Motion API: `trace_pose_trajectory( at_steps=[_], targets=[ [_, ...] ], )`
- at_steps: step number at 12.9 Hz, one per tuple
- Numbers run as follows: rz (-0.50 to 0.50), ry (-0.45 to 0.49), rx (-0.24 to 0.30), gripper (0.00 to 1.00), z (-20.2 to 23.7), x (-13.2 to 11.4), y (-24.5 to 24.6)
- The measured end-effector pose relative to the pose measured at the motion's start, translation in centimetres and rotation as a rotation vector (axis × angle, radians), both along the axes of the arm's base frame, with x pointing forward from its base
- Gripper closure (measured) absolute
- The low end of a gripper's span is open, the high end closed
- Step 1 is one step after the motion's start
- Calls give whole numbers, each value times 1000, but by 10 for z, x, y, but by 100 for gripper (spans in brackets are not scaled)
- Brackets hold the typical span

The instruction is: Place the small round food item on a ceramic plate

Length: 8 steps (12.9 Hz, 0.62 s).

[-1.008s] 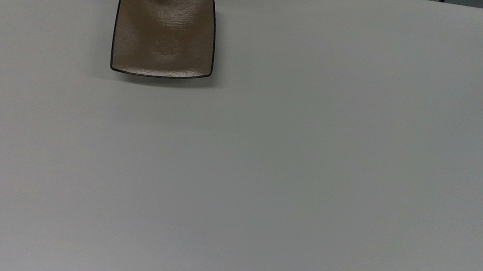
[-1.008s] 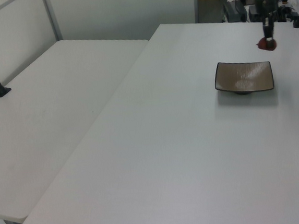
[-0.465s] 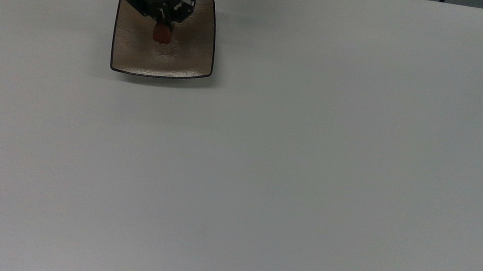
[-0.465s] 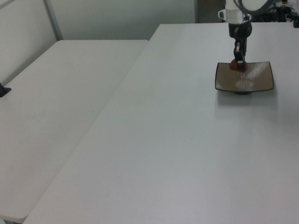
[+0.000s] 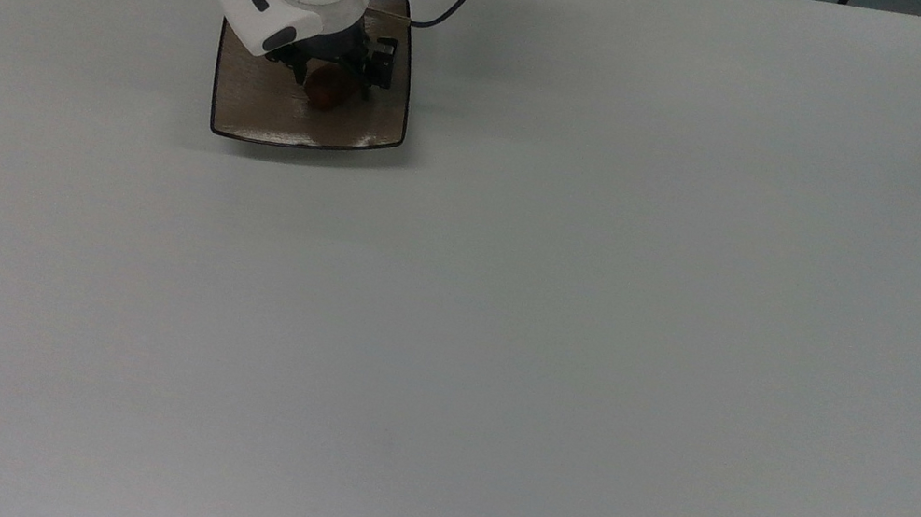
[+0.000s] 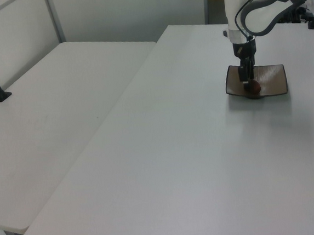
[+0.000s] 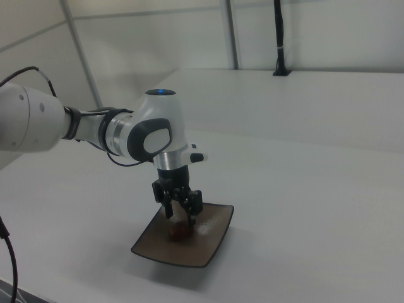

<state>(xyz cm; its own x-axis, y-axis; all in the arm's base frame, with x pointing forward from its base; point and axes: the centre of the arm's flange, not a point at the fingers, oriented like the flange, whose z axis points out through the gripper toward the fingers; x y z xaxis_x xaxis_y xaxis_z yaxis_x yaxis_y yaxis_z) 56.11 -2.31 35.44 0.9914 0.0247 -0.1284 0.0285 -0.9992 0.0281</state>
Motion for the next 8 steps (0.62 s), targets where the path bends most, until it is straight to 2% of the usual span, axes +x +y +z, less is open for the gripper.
trace_pose_trajectory(
  at_steps=[2,3,8],
  targets=[
    [-12,-27,-2,4,9,8,-1],
    [-26,-48,-4,0,18,13,-1],
    [-86,-199,7,0,90,39,11]
  ],
)
